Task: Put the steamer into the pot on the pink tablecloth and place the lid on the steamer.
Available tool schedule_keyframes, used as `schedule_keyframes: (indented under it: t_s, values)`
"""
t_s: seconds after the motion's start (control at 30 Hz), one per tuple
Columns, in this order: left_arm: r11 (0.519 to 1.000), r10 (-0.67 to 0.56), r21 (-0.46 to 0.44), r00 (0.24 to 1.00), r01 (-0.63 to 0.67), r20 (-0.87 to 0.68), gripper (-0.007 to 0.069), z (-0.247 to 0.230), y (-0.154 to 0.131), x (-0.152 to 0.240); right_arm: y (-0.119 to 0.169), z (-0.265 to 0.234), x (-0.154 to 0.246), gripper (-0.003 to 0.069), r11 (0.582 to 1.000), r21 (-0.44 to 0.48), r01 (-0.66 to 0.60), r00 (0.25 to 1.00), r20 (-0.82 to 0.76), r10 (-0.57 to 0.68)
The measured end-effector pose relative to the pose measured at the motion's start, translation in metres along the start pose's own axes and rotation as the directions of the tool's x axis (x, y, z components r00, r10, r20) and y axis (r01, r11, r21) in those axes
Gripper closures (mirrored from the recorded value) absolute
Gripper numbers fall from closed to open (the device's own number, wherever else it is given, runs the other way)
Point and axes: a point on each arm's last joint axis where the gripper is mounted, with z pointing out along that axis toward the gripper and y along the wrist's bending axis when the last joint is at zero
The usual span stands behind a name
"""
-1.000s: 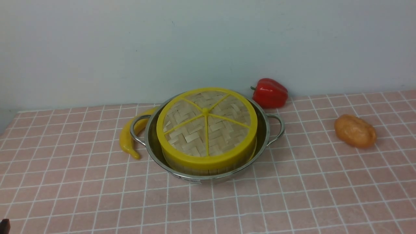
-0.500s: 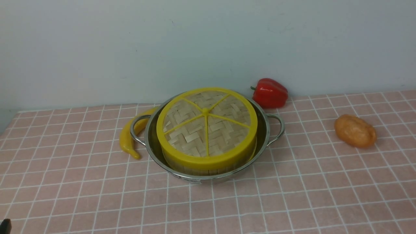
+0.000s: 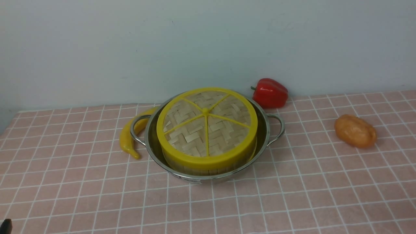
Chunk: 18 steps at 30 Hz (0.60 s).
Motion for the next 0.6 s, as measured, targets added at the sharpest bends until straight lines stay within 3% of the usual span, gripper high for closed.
schedule_keyframes:
  t_s: [0.6]
  values:
    - [1.000,0.000,0.000,1.000,0.000,0.000,0.0465,0.0000,0.0000,0.0000,0.0000,0.0000,0.0004,0.0417,1.000,0.000,-0.004,1.000,-0.001,0.004]
